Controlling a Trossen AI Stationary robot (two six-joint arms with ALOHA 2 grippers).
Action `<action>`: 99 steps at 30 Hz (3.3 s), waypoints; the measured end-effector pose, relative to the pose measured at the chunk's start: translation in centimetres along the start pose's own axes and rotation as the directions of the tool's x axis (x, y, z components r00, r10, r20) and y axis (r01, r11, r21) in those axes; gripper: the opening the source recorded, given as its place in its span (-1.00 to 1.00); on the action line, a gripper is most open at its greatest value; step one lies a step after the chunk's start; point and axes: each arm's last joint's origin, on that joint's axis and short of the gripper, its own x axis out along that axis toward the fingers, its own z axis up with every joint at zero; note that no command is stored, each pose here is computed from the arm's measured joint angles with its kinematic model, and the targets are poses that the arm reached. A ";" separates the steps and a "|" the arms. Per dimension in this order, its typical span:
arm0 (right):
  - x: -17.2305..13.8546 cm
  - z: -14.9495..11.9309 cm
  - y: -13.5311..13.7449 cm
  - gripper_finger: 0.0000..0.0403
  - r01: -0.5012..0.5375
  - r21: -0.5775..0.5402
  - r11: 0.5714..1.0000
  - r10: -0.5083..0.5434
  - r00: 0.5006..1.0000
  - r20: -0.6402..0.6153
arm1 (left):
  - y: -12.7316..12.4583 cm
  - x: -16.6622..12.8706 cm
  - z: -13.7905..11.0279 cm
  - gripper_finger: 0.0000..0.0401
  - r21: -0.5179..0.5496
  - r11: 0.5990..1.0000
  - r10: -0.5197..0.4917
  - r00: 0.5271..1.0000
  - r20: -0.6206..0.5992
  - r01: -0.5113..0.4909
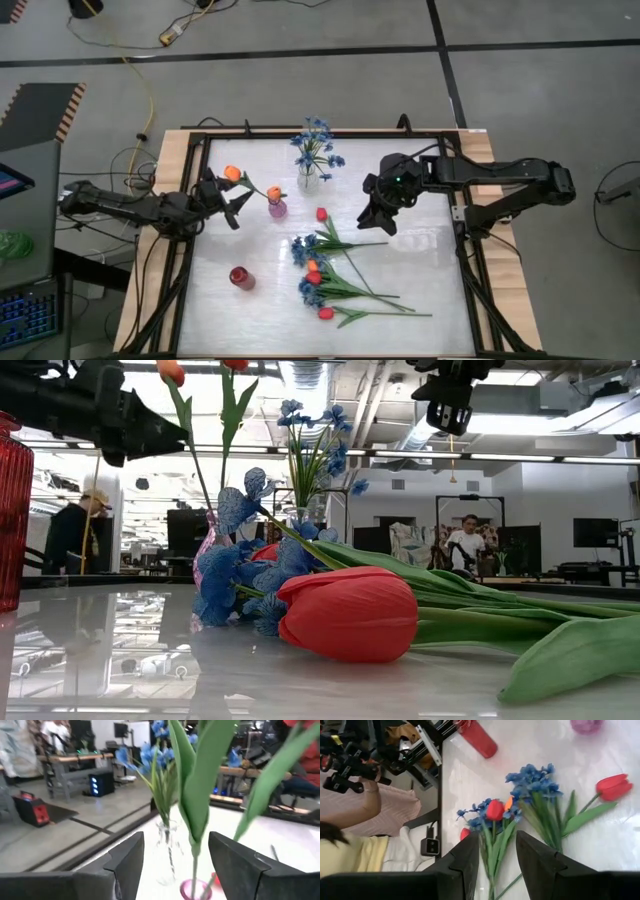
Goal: Sort flowers into vase by color
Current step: Put the top blue flowers into the transparent vase
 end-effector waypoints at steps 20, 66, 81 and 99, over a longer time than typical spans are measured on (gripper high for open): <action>7.0 -2.2 0.1 -0.22 0.164 -0.150 0.975 -0.185 0.972 -0.142 | 0.1 -0.9 -1.4 0.05 -0.048 0.992 -0.124 0.984 -0.131 0.119; 17.1 -4.5 -4.8 0.26 0.163 -0.330 0.930 -0.255 0.932 -0.257 | 0.2 -0.9 -2.0 0.05 -0.074 0.992 -0.114 0.976 -0.185 0.102; 16.9 -2.9 -4.0 0.27 0.169 -0.461 0.871 -0.301 0.925 -0.230 | 0.2 -0.9 -2.0 0.05 -0.095 0.991 -0.114 0.976 -0.185 0.098; 19.5 -4.5 -6.3 0.27 0.243 -0.502 0.830 -0.419 0.866 -0.274 | 0.1 -0.8 -2.1 0.05 -0.091 0.991 -0.110 0.974 -0.199 0.094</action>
